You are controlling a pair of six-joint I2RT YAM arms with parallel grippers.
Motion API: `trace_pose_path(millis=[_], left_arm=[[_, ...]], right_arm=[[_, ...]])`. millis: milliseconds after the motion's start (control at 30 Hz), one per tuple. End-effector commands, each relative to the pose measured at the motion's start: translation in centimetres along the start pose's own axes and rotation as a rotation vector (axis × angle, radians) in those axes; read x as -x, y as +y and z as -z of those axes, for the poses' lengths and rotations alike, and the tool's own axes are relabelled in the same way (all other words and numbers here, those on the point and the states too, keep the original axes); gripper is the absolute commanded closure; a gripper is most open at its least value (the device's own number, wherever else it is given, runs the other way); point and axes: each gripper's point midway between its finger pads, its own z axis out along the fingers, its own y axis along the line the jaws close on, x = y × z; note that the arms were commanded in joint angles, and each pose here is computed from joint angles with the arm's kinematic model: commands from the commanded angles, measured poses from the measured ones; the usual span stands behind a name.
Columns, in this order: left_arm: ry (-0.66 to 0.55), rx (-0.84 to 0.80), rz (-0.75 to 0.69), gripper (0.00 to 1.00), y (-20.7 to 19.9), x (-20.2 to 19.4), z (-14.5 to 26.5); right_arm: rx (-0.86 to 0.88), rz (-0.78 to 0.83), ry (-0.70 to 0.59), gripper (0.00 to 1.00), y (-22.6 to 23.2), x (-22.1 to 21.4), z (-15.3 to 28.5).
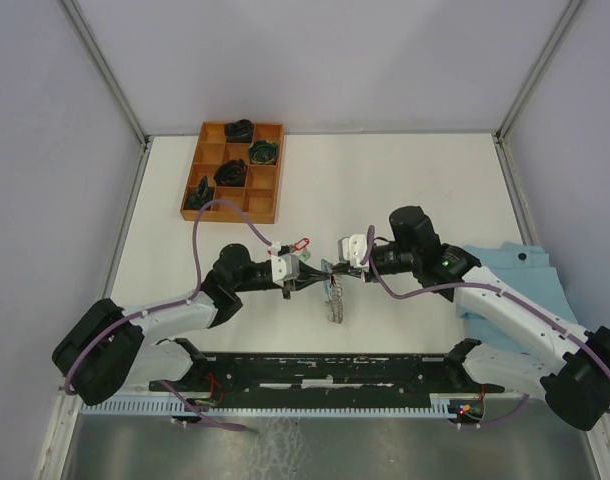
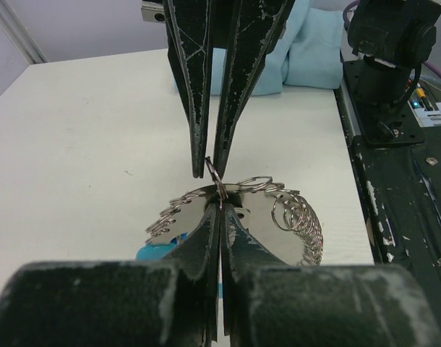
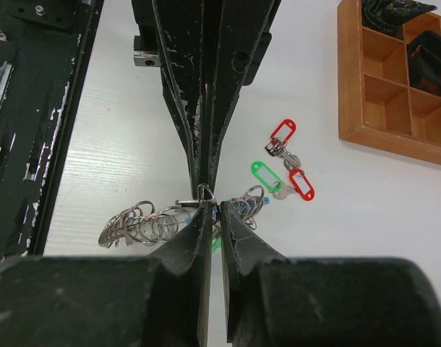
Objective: Put the keys on the keyring
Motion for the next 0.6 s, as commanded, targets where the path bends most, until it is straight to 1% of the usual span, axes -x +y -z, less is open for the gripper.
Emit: trace_pose_path(millis=[0, 467, 567], left_arm=[[-0.066, 0.005, -0.074, 0.97, 0.91, 3.18, -0.34], [-0.063, -0.002, -0.046, 0.97, 1.03, 3.79, -0.55], [-0.061, -0.007, -0.043, 0.97, 0.94, 3.7, -0.56]], right_arm=[[-0.013, 0.067, -0.036, 0.84, -1.18, 2.16, 0.41], [0.052, 0.084, 0.016, 0.76, -0.37, 1.66, 0.73], [0.033, 0.108, 0.045, 0.73, -0.81, 1.33, 1.0]])
